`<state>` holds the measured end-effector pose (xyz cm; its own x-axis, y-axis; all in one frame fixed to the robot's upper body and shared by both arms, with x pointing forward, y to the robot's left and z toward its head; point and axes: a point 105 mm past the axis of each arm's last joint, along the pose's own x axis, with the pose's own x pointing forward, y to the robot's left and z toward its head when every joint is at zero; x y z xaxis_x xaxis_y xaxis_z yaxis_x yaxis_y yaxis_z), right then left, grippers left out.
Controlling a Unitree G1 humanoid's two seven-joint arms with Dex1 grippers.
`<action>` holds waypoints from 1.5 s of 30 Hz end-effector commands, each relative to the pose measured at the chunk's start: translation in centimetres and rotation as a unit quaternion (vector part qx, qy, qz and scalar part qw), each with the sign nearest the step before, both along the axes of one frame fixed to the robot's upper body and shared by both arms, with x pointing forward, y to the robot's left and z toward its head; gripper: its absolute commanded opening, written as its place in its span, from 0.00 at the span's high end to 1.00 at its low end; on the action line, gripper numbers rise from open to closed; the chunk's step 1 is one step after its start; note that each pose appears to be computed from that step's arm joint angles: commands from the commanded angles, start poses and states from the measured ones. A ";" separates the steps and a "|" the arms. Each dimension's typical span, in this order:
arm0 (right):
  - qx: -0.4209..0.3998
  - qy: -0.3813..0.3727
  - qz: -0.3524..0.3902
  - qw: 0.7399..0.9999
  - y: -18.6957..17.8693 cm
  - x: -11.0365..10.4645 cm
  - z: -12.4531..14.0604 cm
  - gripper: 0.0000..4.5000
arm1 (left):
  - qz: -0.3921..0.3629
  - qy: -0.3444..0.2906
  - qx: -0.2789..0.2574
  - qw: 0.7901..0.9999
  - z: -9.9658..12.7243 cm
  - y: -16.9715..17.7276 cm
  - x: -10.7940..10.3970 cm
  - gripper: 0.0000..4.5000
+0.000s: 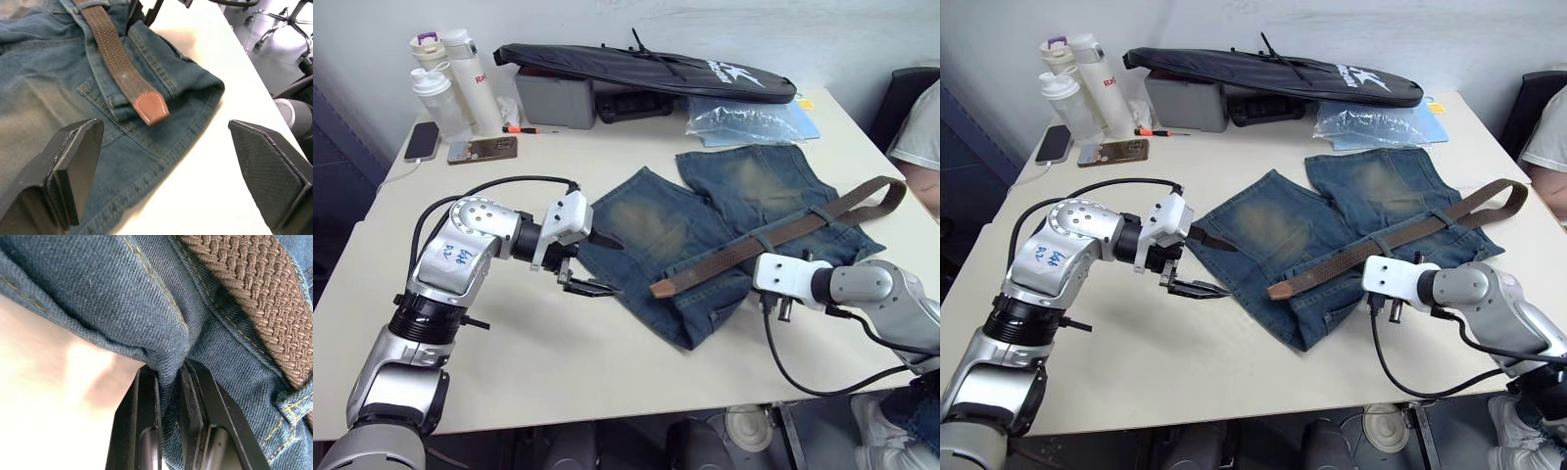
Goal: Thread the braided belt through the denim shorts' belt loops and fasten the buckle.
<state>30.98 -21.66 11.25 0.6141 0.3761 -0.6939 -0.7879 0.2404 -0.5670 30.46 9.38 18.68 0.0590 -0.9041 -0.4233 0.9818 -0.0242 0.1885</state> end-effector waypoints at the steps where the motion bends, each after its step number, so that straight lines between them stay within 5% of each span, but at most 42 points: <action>1: -0.029 -0.014 -0.010 0.999 -2.3 0.8 0.3 0.97 | -0.008 -0.015 -0.013 1.000 0.5 -0.8 -0.4 0.00; 3: -0.019 -0.022 -0.013 0.999 -2.7 0.7 1.2 0.97 | -0.010 -0.013 -0.015 1.000 0.4 -1.0 -0.4 0.00; 4: -0.016 -0.023 -0.013 1.000 -2.8 0.6 1.5 0.80 | -0.011 -0.012 -0.016 1.000 0.4 -1.0 -0.4 0.00; 6: -0.004 -0.026 -0.004 1.000 -2.7 0.2 2.8 0.66 | -0.012 -0.009 -0.020 1.000 0.4 -1.1 -0.4 0.00; 12: 0.098 -0.019 0.002 0.995 -0.7 -1.9 8.7 0.03 | -0.011 -0.006 -0.023 1.000 0.4 -1.1 -0.4 0.00; 19: 0.315 0.011 -0.057 0.947 2.2 -2.7 10.3 0.01 | -0.012 -0.006 -0.019 1.000 0.3 -0.9 -0.3 0.00; 22: 0.448 0.078 -0.115 0.883 5.0 -3.7 8.6 0.01 | -0.009 -0.009 -0.015 1.000 0.2 -0.8 -0.4 0.00; 24: 0.477 0.105 -0.132 0.863 5.9 -4.2 8.0 0.01 | -0.009 -0.008 -0.015 1.000 0.1 -0.7 -0.5 0.00; 28: 0.596 0.202 -0.208 0.749 6.7 -4.4 4.9 0.01 | 0.011 -0.036 -0.024 0.999 0.4 -0.7 -0.1 0.00; 33: 0.654 0.232 -0.275 0.665 5.5 -4.0 2.6 0.01 | 0.019 -0.034 -0.037 0.999 0.5 -0.9 0.0 0.00; 45: 0.727 0.228 -0.354 0.542 3.7 -1.0 1.5 0.01 | 0.032 -0.044 -0.036 0.998 0.6 -0.7 0.0 0.00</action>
